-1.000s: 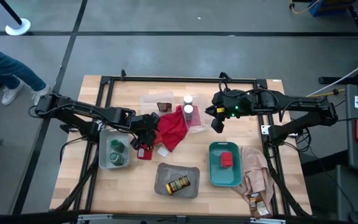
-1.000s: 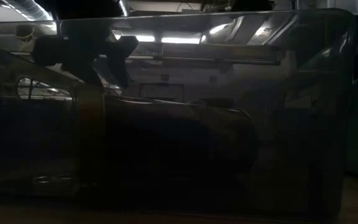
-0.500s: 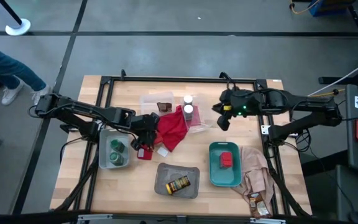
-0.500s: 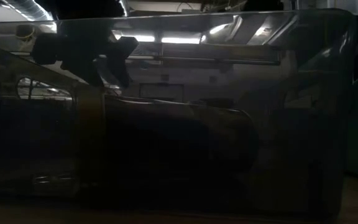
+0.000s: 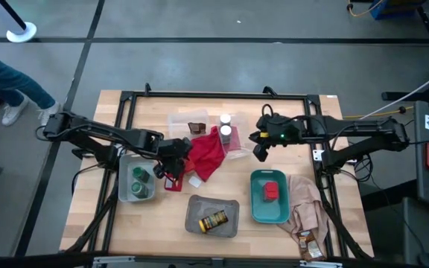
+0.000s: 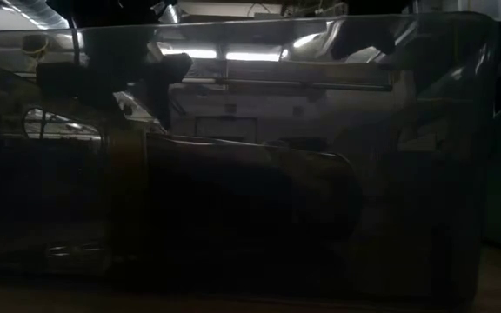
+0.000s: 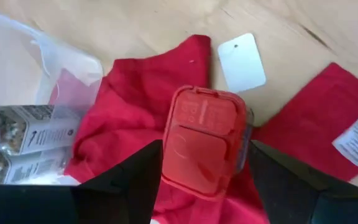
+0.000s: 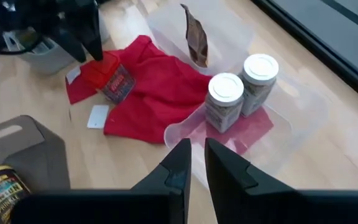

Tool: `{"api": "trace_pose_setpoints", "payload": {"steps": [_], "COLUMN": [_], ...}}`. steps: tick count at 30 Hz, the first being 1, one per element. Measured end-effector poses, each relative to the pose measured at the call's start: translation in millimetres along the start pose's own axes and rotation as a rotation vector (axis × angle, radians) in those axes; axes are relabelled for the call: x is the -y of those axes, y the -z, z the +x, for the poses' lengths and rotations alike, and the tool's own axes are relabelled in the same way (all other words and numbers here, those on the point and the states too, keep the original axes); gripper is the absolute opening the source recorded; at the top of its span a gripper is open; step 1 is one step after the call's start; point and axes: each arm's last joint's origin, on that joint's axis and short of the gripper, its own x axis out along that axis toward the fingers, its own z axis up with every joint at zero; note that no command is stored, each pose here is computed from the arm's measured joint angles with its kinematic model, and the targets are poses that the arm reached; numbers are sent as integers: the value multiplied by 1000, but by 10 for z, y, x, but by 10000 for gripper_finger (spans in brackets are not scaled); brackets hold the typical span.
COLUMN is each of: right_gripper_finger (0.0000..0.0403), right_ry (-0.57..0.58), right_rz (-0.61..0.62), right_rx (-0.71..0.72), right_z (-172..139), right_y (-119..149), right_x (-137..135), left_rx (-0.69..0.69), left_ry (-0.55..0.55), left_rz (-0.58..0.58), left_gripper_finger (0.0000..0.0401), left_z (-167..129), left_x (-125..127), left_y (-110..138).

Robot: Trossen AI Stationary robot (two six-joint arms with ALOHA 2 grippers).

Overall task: Sort spices by type
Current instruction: Put the red seasoning can into the green bin

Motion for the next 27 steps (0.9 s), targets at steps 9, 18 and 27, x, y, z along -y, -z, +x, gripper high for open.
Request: {"api": "trace_pose_setpoints", "payload": {"steps": [9,18,27], "right_gripper_finger": [49,49,49], "right_ry": [1,48,8], "right_rz": [3,-16,78], "right_rx": [3,62,56], "right_z": [39,-171,-59], "right_y": [28,221,589], "right_x": [3,171,306], "left_rx": [-5,14,-18], "left_ry": [2,-22,2], "left_rz": [10,10,-21], "left_gripper_finger": [226,226,226], "left_z": [105,99,194], "left_x": [-14,-38,-52], "left_y": [-23,-38,0]}}
